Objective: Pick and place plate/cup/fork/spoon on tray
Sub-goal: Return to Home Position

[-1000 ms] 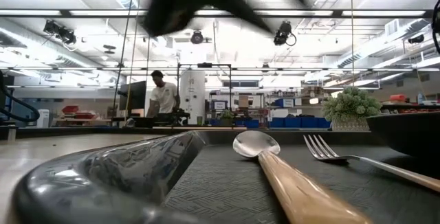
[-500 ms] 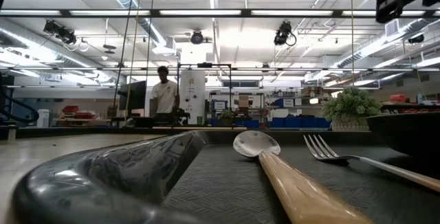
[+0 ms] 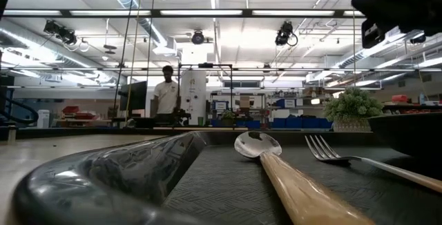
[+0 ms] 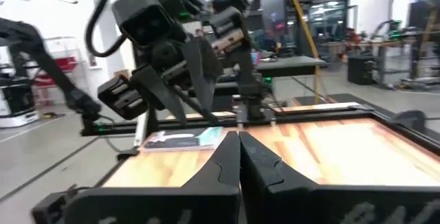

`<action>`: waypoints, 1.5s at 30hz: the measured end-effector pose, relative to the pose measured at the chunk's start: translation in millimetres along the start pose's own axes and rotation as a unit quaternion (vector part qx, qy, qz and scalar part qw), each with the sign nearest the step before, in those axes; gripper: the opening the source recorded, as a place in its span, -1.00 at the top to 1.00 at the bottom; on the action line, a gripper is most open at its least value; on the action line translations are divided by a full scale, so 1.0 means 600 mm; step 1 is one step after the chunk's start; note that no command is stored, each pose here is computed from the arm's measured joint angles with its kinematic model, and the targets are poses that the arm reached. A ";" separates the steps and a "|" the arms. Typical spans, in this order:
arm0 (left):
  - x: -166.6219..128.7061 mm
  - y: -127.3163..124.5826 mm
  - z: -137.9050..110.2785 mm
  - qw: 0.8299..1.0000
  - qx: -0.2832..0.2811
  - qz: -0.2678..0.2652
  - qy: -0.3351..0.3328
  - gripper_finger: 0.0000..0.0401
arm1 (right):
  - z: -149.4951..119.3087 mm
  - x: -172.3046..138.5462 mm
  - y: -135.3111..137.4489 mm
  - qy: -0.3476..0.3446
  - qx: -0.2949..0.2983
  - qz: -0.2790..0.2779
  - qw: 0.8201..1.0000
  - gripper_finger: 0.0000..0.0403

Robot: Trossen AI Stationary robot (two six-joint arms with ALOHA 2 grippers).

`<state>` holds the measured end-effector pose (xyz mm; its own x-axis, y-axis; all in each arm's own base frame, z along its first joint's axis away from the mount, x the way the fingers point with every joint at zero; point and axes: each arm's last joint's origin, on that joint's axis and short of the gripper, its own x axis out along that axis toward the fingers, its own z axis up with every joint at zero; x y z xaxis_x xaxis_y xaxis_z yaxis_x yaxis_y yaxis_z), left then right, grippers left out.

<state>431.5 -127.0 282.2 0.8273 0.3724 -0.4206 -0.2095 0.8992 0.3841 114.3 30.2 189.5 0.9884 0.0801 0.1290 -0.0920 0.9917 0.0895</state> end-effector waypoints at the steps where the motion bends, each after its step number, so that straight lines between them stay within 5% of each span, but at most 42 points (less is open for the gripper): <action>1: 0.001 0.004 0.000 1.000 0.000 0.014 0.002 0.42 | -0.003 -0.001 -0.003 0.000 -0.001 -0.007 1.000 1.00; 6: 0.008 0.022 -0.006 0.998 0.006 0.057 0.021 0.42 | -0.014 -0.006 -0.019 0.001 -0.001 -0.042 0.999 1.00; 13: 0.019 0.046 -0.006 0.995 0.097 -0.010 0.030 0.42 | -0.024 -0.013 -0.030 0.032 0.012 -0.085 0.996 1.00; 18: -0.011 0.076 0.019 0.993 0.115 -0.027 0.011 0.42 | -0.036 -0.017 -0.039 0.053 0.054 -0.171 0.982 0.96; 22: -0.039 0.098 0.048 0.994 0.084 -0.047 -0.045 0.42 | -0.041 -0.019 -0.044 0.050 0.099 -0.222 0.969 0.91; 30: -0.063 0.110 0.095 0.985 -0.016 -0.038 -0.166 0.42 | -0.039 -0.018 -0.043 0.045 0.100 -0.218 0.970 0.90; 45: -0.087 0.085 0.103 0.969 -0.152 -0.084 -0.174 0.42 | -0.036 -0.017 -0.043 0.037 0.102 -0.215 0.971 0.90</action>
<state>409.6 -114.7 374.3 0.9777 0.1629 -0.1328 -0.1573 0.9862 0.0516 109.3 6.1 164.3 0.9461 -0.3220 -0.0337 0.3159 0.8955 0.3136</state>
